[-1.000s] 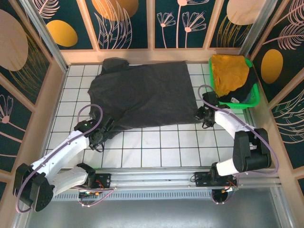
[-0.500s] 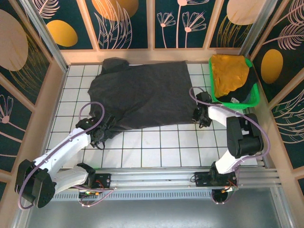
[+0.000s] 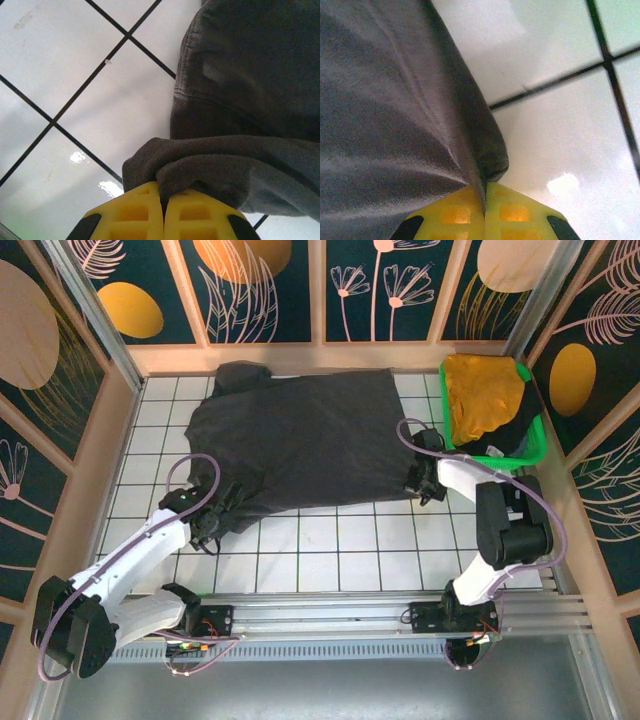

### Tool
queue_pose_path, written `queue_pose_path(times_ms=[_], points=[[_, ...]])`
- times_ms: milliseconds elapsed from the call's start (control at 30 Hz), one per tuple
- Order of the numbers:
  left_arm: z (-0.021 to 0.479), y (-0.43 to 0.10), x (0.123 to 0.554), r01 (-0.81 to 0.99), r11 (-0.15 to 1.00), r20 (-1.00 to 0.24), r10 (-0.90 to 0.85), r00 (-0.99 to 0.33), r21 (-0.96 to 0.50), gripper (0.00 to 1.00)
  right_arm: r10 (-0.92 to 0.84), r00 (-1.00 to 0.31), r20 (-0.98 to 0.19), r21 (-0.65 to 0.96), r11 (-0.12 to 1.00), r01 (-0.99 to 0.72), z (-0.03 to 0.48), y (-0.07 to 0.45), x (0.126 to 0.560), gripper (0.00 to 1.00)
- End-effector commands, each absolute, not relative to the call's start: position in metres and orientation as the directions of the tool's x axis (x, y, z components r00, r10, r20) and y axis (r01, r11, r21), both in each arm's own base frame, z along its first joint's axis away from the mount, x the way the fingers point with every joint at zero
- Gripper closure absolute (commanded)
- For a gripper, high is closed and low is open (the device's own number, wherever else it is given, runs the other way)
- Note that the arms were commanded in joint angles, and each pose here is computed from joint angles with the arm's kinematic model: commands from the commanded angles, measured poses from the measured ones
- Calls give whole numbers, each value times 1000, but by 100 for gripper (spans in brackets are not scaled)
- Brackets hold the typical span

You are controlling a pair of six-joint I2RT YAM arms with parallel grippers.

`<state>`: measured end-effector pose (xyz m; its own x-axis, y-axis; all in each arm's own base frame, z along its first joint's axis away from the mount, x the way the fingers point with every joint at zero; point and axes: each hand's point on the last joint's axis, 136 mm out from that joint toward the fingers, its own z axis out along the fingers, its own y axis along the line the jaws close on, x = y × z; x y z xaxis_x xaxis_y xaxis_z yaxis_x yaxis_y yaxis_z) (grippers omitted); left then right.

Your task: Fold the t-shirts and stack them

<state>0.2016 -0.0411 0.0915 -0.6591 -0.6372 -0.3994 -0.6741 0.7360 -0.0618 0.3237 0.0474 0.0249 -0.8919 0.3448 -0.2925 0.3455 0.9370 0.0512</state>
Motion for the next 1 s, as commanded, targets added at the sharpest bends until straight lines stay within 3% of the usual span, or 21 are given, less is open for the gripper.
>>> queue_pose_path(times_ms=[0,300,433,667,967], points=[[101,-32,189,-670,742,-392,-626,-674,-33,100,421,-881,-216,-42,897,439,33,29,272,100],[95,-32,142,-722,685,-267,-716,-645,-92,100,511,-843,-170,5,856,517,69,39,215,100],[105,-34,150,-723,673,-286,-732,-619,-157,100,548,-823,-153,67,836,544,69,50,208,100],[158,-54,229,-636,737,-452,-660,-600,-230,100,608,-775,-173,163,794,586,80,58,239,100],[184,-71,341,-523,834,-578,-517,-632,-175,100,710,-686,-157,294,697,654,95,65,307,100]])
